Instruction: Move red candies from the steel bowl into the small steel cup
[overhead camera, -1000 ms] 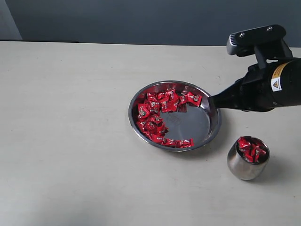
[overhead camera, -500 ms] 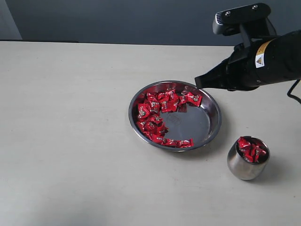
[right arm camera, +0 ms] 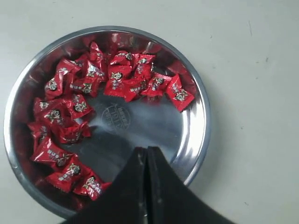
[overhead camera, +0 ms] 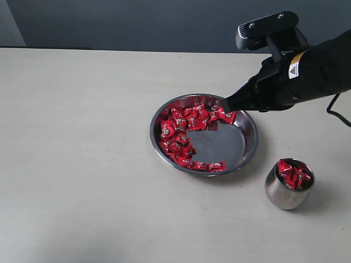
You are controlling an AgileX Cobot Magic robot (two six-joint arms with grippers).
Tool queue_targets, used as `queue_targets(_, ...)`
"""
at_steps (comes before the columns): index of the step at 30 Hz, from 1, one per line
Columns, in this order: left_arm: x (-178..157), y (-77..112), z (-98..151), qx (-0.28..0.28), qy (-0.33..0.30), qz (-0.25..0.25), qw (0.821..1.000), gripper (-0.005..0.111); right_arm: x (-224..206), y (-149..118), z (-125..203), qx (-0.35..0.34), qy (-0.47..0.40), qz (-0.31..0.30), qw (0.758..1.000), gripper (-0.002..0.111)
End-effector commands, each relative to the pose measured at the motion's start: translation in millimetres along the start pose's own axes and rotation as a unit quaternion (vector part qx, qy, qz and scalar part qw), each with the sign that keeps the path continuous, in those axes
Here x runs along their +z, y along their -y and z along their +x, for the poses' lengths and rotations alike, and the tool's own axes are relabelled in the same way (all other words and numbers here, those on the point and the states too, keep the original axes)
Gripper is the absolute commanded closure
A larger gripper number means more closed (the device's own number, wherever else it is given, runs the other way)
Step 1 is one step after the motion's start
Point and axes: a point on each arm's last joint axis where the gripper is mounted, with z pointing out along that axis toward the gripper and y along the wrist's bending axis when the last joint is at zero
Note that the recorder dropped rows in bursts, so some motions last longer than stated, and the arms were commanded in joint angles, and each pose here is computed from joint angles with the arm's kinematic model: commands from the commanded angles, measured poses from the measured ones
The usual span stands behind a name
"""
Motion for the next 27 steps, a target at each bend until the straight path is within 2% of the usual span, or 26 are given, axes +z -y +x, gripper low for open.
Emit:
queue_targets(1, -0.4, 0.4, -1.0, -0.001, 0.006, 0.004, 1.000, 0.106, 0.0, -1.9, -0.6, 0.016, -0.003, -0.011, 1.000, 0.109)
queue_targets(3, -0.4, 0.4, -1.0, -0.001, 0.006, 0.004, 1.000, 0.106, -1.2, 0.8, 1.4, -0.010, -0.014, 0.003, 1.000, 0.109)
queue_targets(6, -0.4, 0.4, -1.0, -0.001, 0.006, 0.004, 1.000, 0.106, -3.7, 10.3, 2.7, -0.097, -0.026, 0.053, 0.994, 0.109)
queue_targets(10, -0.4, 0.4, -1.0, -0.001, 0.006, 0.004, 1.000, 0.106, -5.4, 15.2, 5.7, -0.125, -0.047, 0.077, 0.988, 0.109)
queue_targets(15, -0.4, 0.4, -1.0, -0.001, 0.006, 0.004, 1.000, 0.106, -12.5, 33.9, 18.2, -0.202, -0.145, 0.163, 0.955, 0.109)
queue_targets(18, -0.4, 0.4, -1.0, -0.001, 0.006, 0.004, 1.000, 0.106, -16.4, 41.6, 19.0, -0.234, -0.168, 0.201, 0.936, 0.109)
queue_targets(24, -0.4, 0.4, -1.0, -0.001, 0.006, 0.004, 1.000, 0.106, -24.6, 42.0, 16.2, -0.207, -0.143, 0.209, 0.945, 0.109)
queue_targets(27, -0.4, 0.4, -1.0, -0.001, 0.006, 0.004, 1.000, 0.106, -45.3, 36.9, 6.5, -0.178, -0.037, 0.193, 0.964, 0.109)
